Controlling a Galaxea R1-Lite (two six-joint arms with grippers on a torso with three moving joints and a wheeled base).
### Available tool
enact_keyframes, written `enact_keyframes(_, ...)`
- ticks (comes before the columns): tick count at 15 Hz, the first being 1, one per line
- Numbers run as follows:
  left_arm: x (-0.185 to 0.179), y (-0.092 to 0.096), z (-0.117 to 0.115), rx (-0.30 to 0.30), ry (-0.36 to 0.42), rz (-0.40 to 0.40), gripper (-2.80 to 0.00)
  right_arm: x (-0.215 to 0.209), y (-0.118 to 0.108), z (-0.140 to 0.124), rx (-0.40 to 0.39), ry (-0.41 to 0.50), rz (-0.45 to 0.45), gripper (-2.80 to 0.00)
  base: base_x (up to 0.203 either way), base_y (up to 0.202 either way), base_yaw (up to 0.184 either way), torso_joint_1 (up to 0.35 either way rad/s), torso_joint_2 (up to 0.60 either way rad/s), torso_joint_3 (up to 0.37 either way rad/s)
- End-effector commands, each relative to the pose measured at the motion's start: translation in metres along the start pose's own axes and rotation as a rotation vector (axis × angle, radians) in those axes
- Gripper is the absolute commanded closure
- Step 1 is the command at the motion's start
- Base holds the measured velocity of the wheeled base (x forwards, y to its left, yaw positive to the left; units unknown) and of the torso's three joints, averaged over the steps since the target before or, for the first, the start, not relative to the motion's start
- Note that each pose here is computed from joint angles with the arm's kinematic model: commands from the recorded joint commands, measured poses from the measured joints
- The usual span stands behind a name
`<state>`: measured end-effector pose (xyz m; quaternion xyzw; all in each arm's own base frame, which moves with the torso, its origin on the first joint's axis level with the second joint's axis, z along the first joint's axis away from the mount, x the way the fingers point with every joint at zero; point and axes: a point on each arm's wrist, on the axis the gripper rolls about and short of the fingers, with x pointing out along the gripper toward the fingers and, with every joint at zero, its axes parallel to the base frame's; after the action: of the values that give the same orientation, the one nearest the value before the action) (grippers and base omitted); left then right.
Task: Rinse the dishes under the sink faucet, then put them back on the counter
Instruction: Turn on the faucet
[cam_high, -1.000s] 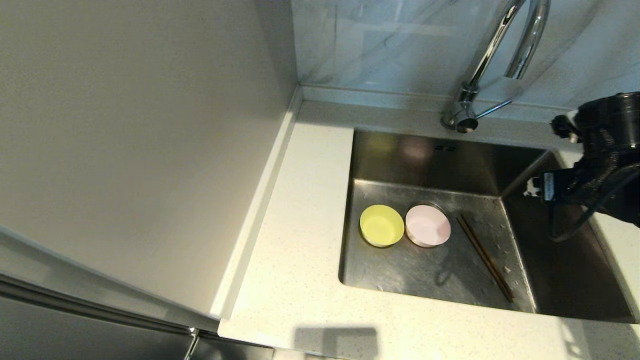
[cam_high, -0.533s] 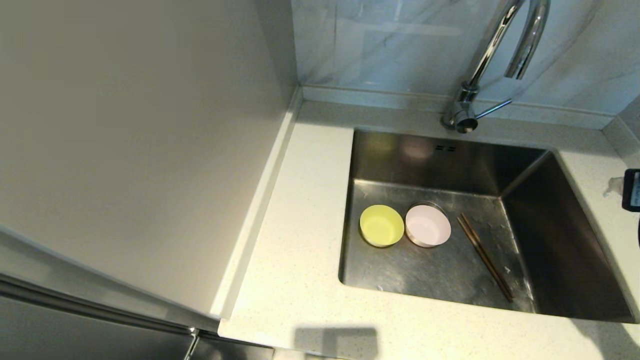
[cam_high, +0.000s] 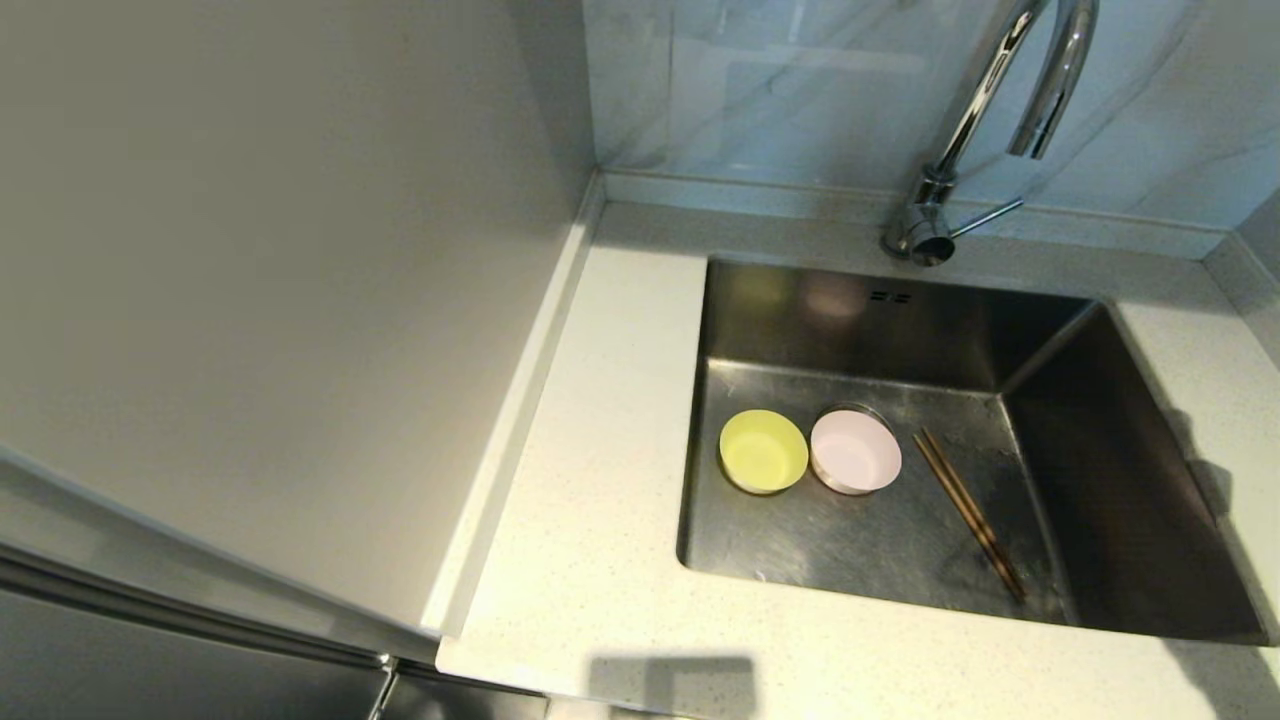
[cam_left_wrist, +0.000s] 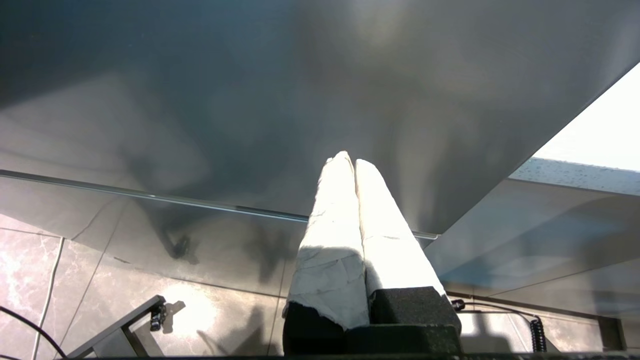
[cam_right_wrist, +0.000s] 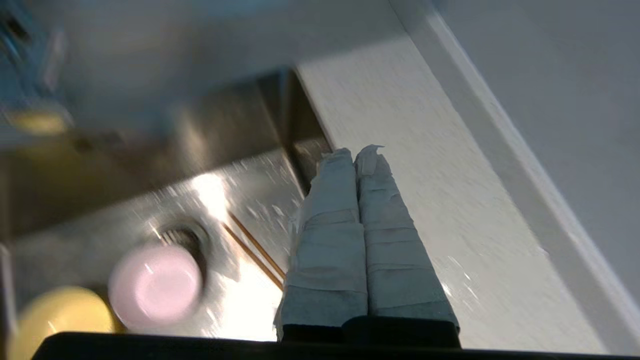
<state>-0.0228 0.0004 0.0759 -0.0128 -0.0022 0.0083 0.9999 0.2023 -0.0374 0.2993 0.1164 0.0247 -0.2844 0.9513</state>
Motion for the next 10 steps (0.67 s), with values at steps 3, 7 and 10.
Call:
enact_keyframes(3,0.0,0.0,0.0,-0.001,-0.003,0.0,0.0,0.072,0.039,0.015,0.091,-0.135,0.091,0.0,0.0,0.0,0.0,0.0,0.0,0.0)
enact_keyframes(7,0.0,0.0,0.0,-0.001,-0.003,0.0,0.0,0.117,0.068,0.033,0.23,-0.21,0.177,0.0,0.0,0.0,0.0,0.0,0.0,0.0)
enact_keyframes(10,0.0,0.0,0.0,-0.001,-0.003,0.0,0.0,0.138,0.077,0.028,0.282,-0.194,0.218,0.0,0.0,0.0,0.0,0.0,0.0,0.0)
